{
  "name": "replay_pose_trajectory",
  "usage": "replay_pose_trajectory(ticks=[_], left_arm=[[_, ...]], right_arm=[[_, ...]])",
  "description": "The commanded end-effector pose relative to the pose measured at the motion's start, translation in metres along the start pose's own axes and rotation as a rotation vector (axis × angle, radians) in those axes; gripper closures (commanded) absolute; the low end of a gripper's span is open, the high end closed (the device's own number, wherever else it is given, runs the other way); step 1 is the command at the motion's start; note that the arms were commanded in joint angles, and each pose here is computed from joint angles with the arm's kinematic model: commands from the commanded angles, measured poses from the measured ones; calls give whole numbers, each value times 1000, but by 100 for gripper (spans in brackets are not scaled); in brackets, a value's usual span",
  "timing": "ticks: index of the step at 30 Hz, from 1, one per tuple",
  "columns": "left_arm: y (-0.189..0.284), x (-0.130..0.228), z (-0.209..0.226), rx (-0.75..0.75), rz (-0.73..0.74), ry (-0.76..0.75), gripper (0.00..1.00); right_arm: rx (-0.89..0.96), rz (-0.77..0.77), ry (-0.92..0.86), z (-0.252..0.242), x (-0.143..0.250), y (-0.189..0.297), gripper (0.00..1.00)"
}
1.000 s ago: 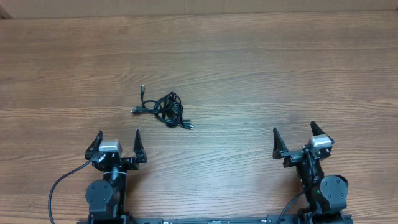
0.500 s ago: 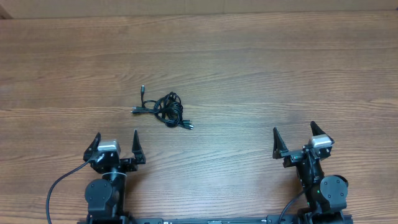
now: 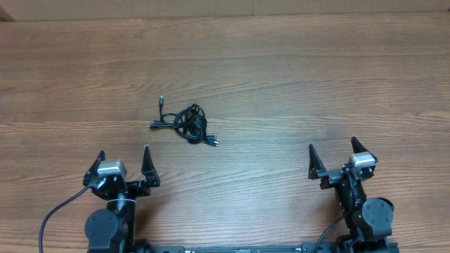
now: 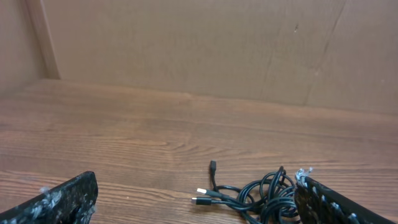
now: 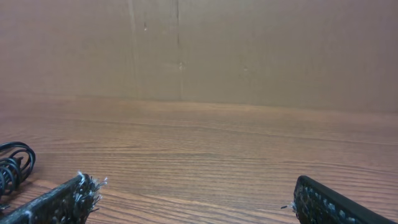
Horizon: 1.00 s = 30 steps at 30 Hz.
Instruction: Untangle cables
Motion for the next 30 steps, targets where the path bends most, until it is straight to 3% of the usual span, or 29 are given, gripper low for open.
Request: replay_pose_trajectory(ticks=[1,14,30], left_arm=[[5,-14,0,-4,-6,32,0],[-6,-43,-1,-7,154,22,0],[-37,-61,-15,52,504,16,0]], right_arm=[[17,-8,-3,-3,1,0,0],[17,-8,-3,-3,1,0,0],[17,-8,-3,-3,1,0,0]])
Point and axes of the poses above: each gripper's point midway between its finger pads, its own y axis back along the fingers, its own z axis along the line the jaws close on, x = y × z, the point moved 2 cm from there along y, back along the fingers, and after that the axes turned 5 degrees about -y, right-handed, at the moved point
